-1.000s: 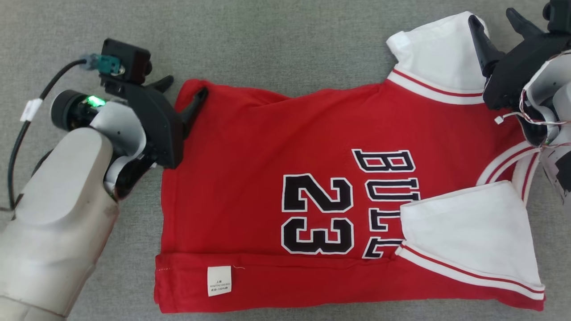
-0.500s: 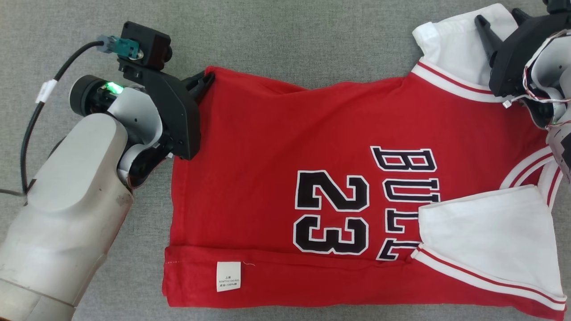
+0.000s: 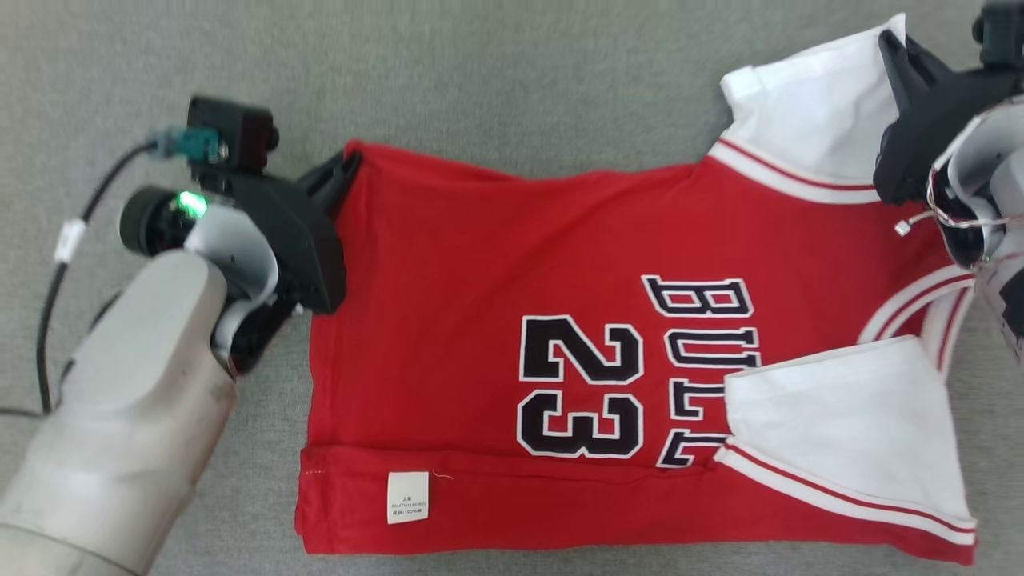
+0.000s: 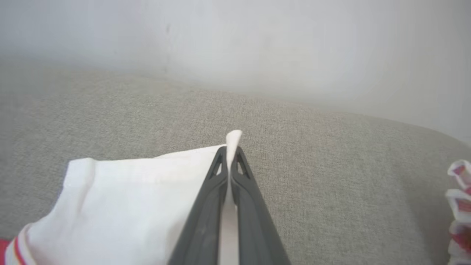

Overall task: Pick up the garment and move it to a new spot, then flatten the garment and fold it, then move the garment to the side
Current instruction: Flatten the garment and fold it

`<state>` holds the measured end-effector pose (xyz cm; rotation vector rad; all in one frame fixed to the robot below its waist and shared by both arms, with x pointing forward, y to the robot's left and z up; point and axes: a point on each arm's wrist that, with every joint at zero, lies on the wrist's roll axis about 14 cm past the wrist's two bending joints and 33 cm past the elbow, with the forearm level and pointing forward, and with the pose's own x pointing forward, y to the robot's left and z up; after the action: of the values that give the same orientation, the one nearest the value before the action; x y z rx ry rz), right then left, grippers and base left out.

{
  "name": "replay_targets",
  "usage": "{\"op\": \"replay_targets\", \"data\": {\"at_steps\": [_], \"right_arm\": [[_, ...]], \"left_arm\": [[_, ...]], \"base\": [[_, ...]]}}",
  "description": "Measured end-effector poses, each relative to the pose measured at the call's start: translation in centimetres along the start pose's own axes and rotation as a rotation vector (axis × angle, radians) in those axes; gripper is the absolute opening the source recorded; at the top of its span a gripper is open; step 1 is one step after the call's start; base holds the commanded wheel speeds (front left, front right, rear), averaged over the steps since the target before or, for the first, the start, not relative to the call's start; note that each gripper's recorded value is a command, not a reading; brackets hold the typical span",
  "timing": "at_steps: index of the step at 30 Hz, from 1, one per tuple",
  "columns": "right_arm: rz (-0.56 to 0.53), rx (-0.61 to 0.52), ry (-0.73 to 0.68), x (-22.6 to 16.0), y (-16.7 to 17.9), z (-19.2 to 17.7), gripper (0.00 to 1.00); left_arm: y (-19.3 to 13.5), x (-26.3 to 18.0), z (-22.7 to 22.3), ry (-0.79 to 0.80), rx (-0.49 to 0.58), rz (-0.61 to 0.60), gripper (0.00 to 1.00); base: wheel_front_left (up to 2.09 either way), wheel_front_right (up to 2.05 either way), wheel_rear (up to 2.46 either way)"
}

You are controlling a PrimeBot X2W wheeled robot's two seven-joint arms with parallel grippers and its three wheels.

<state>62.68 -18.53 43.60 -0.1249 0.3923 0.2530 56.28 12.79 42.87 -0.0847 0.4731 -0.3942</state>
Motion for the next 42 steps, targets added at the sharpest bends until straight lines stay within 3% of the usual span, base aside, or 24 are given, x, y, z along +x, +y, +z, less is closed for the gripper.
{"op": "replay_targets", "data": {"at_steps": [10,20,36,42], "right_arm": [[0.007,-0.010,-0.214,-5.7,-1.0,3.7,0.00],[0.064,0.072,-0.291,-11.7,0.8,2.2,0.00],[0.068,0.199,-0.333,-20.2,4.5,-3.5,0.00],[0.028,0.256,-0.277,-22.5,4.8,-7.0,0.00]], "left_arm": [[-1.8,-2.1,0.7,-0.086,-0.029,-0.004,0.00],[-2.7,-4.9,-0.5,-0.165,-0.075,0.028,0.00],[-3.6,-9.2,-3.2,-0.269,-0.226,0.104,0.00],[-4.3,-11.1,-4.8,-0.282,-0.266,0.123,0.00]], "base": [[0.00,0.00,0.00],[0.00,0.00,0.00],[0.00,0.00,0.00],[0.00,0.00,0.00]]}}
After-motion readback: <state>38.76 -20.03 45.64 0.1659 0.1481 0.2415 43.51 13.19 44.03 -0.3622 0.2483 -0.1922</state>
